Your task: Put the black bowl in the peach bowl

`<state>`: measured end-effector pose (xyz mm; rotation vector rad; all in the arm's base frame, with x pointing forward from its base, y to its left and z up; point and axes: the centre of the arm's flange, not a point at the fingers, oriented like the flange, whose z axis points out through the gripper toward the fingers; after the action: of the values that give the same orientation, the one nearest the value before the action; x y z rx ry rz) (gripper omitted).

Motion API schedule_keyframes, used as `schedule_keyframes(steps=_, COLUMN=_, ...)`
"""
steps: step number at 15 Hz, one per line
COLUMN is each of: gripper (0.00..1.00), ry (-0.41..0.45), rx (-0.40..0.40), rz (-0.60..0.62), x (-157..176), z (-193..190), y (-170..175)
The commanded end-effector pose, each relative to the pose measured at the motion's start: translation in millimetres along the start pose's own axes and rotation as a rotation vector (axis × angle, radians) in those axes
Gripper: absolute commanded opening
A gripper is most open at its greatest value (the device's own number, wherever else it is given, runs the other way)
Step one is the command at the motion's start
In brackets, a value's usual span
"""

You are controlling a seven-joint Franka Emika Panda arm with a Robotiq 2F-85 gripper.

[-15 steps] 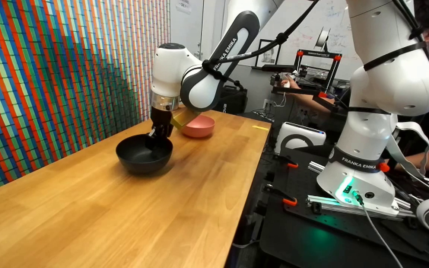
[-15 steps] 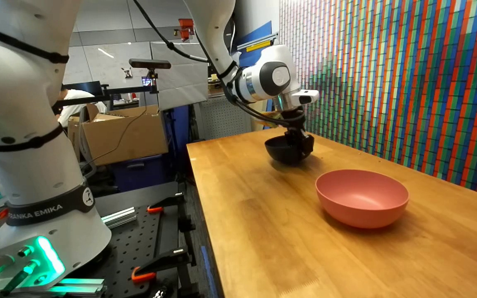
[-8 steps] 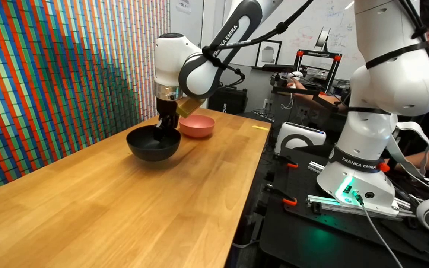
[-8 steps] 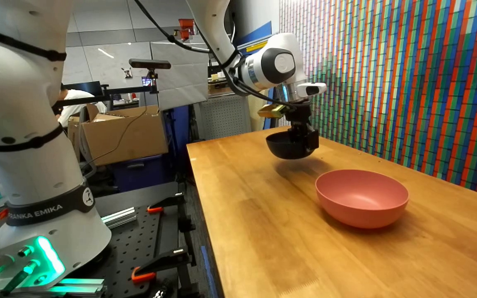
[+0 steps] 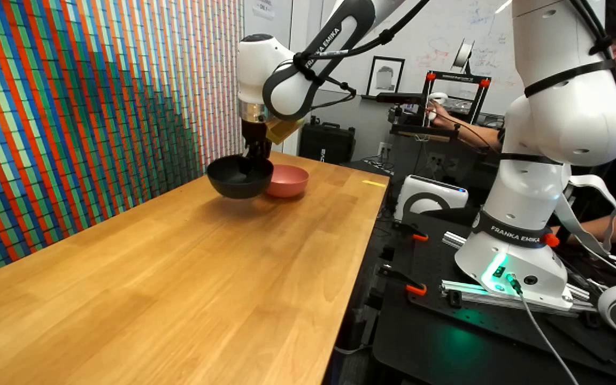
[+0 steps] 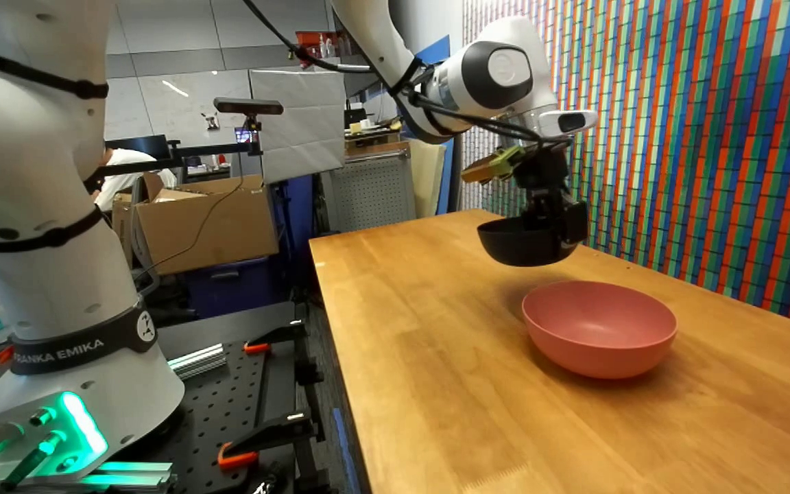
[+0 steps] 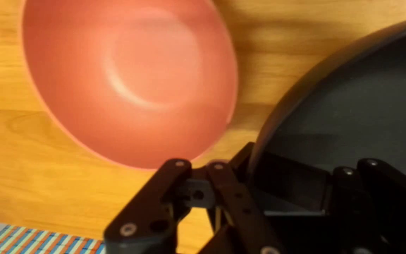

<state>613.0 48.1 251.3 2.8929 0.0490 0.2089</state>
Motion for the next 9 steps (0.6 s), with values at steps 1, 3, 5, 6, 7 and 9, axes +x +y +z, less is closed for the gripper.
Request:
schedule_keyframes(steps=1, gripper=0.02, ry=0.029, rx=-0.078, rz=0.029, x=29.1, z=-19.8, y=63.1)
schedule_keyframes(steps=3, gripper=0.01, ry=0.024, rx=-0.124, rz=0.05, x=29.7, z=-19.3, y=95.4)
schedule_keyframes(steps=5, gripper=0.01, ry=-0.007, rx=-0.161, rz=0.071, x=20.0, z=-14.1, y=122.1)
schedule_keyframes(steps=6, gripper=0.01, ry=-0.027, rx=-0.178, rz=0.078, x=13.6, z=-9.9, y=133.6)
schedule_keyframes(steps=7, gripper=0.01, ry=-0.047, rx=-0.195, rz=0.084, x=6.0, z=-4.9, y=145.6)
schedule_keyframes(steps=9, gripper=0.01, ry=-0.069, rx=-0.211, rz=0.096, x=-5.0, z=4.9, y=163.8)
